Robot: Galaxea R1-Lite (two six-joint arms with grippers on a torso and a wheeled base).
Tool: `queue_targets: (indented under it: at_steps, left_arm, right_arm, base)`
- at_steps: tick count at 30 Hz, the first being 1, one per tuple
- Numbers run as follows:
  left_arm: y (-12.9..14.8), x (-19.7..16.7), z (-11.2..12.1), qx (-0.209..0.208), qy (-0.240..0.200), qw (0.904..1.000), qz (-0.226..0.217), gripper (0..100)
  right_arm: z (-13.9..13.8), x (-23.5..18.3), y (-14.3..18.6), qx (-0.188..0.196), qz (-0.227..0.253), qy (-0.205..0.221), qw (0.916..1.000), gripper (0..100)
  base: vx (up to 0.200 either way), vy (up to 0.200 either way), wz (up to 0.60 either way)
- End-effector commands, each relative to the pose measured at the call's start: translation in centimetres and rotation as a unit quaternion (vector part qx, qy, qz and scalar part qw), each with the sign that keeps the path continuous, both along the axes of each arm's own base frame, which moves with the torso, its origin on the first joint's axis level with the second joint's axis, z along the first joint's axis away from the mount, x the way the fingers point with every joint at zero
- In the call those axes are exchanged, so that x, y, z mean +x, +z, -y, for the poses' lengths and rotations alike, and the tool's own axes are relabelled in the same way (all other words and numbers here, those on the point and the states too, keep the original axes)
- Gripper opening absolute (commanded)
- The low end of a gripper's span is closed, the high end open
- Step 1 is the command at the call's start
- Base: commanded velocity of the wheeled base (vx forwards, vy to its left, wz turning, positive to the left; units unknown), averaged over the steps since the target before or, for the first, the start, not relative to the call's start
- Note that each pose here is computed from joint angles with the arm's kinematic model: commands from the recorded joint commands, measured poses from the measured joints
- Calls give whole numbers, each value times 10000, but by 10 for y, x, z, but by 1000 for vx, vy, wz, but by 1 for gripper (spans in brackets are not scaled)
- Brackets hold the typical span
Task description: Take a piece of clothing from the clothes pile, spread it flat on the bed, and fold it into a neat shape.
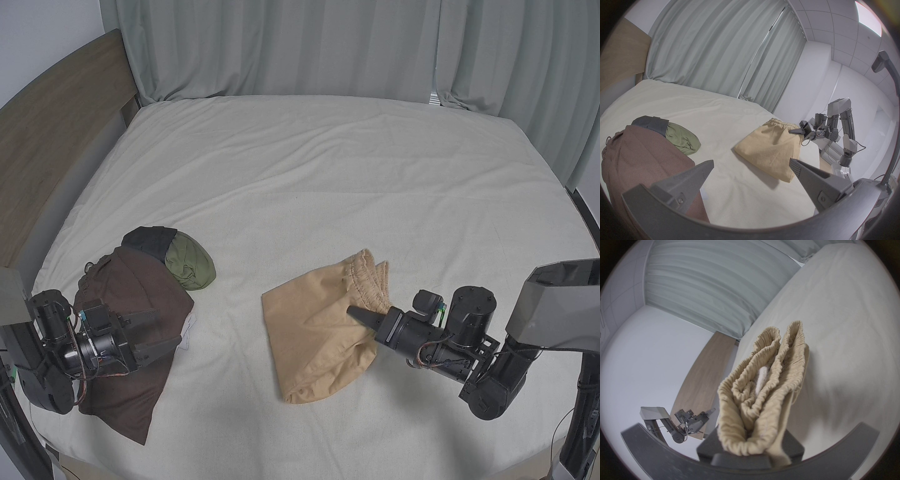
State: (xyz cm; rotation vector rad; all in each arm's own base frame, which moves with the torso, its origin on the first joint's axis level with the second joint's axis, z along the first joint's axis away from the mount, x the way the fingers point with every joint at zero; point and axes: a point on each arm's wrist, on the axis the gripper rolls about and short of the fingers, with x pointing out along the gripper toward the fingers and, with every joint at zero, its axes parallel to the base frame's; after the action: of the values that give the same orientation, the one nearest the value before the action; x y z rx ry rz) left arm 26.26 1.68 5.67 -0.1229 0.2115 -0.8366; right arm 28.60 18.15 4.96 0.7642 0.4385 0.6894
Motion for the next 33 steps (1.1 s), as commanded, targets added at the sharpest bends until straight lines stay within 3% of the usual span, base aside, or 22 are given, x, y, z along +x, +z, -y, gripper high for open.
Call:
queue_targets:
  at_steps: [1, 17, 24, 33]
  left_arm:
    - [0, 1, -1, -1, 20, 10000, 12, 100]
    - [4, -2, 2, 5, -34, 10000, 58, 100]
    - [4, -3, 2, 8, -35, 10000, 48, 100]
    - [2, -2, 2, 9, -36, 10000, 24, 100]
  right_arm:
    - [-5, 0, 27, 247, 405, 104, 9988, 0]
    - [-28, 37, 67, 663, 1176, 241, 9906, 0]
    - [-19, 59, 76, 668, 1238, 335, 9895, 0]
    - [-13, 98, 67, 609, 1208, 108, 9907, 0]
  base:
    - [0, 0, 0]
    - [0, 0, 0]
    - [0, 0, 0]
    - [0, 0, 0]
